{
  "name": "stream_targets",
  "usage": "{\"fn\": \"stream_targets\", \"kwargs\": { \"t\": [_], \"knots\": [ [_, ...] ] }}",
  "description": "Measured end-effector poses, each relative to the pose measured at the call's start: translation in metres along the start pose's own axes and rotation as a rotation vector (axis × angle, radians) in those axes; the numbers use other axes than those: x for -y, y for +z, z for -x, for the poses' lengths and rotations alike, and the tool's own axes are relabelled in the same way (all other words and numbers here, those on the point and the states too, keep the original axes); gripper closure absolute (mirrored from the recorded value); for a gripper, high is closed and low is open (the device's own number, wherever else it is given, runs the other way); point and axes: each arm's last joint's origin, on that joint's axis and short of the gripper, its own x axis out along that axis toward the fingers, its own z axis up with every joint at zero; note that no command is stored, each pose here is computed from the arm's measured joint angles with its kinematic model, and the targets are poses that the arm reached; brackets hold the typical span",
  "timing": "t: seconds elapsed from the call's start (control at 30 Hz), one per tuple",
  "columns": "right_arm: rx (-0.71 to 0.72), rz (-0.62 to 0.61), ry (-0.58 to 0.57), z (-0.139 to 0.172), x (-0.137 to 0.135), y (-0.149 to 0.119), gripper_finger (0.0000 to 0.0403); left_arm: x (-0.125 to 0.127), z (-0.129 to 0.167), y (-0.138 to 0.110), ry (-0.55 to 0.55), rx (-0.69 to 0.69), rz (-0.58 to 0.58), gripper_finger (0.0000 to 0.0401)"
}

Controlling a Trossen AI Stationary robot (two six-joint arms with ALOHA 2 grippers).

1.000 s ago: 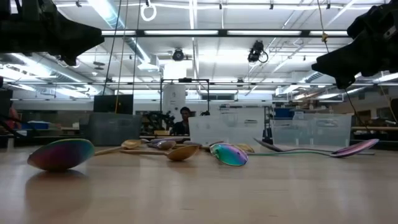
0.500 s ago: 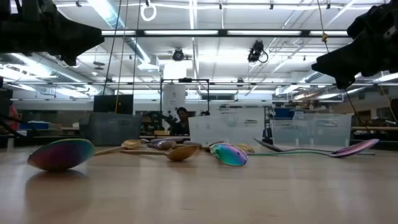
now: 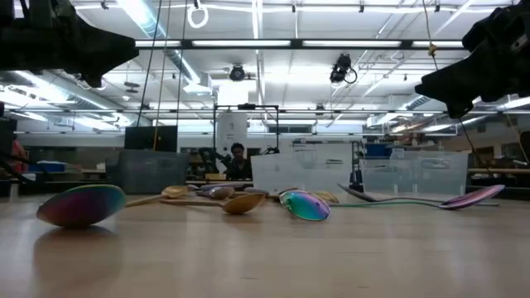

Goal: Sort silverware by color (type)

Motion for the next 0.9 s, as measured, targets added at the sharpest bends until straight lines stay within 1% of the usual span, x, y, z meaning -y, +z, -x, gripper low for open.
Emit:
{"fn": "stream_targets", "kwargs": {
  "t": [0.53, 0.63, 0.67, 0.73, 0.8, 0.9],
  "knots": [
    [0.0, 0.0, 0.0, 0.0, 0.0, 0.0, 0.027, 0.0, 0.0, 0.0, 0.0, 0.0, 0.0, 0.026],
    [0.0, 0.0, 0.0, 0.0, 0.0, 0.0, 0.027, 0.0, 0.0, 0.0, 0.0, 0.001, 0.017, 0.026],
    [0.002, 0.01, 0.0, 0.0, 0.0, 0.0, 0.027, 0.0, 0.0, 0.0, 0.0, 0.001, 0.021, 0.026],
    [0.034, 0.097, -0.013, 0.0, 0.0, 0.003, 0.027, 0.0, 0.0, 0.0, 0.0, 0.001, 0.021, 0.026],
    [0.084, 0.16, -0.026, 0.0, 0.0, 0.009, 0.027, 0.0, 0.0, 0.0, 0.0, 0.001, 0.023, 0.026],
    [0.135, 0.184, -0.026, 0.001, -0.001, 0.014, 0.027, 0.0, 0.0, 0.0, 0.0, 0.001, 0.023, 0.026]
  ]
}}
